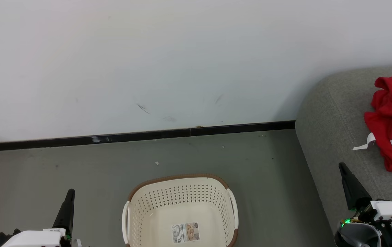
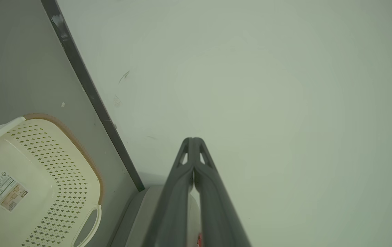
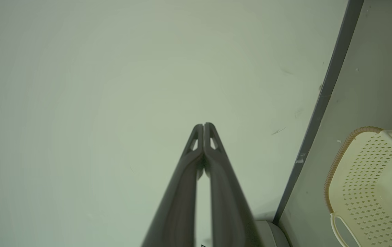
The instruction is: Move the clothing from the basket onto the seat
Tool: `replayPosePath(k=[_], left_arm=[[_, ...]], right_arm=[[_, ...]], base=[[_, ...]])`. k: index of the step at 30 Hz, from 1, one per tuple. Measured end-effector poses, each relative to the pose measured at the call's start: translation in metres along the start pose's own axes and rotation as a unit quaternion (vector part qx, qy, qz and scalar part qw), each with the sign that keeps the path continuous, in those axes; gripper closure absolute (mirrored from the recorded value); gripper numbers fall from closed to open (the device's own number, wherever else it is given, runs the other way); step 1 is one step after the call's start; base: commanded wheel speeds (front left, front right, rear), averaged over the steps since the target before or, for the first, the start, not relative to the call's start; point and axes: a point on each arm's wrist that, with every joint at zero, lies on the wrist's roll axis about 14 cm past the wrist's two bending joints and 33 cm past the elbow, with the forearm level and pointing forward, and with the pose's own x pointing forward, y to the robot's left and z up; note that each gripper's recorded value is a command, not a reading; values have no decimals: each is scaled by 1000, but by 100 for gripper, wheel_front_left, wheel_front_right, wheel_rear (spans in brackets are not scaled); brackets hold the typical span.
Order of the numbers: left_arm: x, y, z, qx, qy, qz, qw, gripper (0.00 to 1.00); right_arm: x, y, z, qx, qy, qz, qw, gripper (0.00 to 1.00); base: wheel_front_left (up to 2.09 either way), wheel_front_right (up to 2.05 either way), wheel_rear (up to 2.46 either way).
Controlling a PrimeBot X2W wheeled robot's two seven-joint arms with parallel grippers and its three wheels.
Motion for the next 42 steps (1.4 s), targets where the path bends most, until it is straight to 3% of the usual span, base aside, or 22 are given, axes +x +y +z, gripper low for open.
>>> replayPosePath(k=[42], left_arm=[[0, -1, 0, 0, 0, -2, 1000, 100]], right_arm=[[-3, -1, -2, -2, -1, -1, 1000, 100]], base=[[0, 0, 0]])
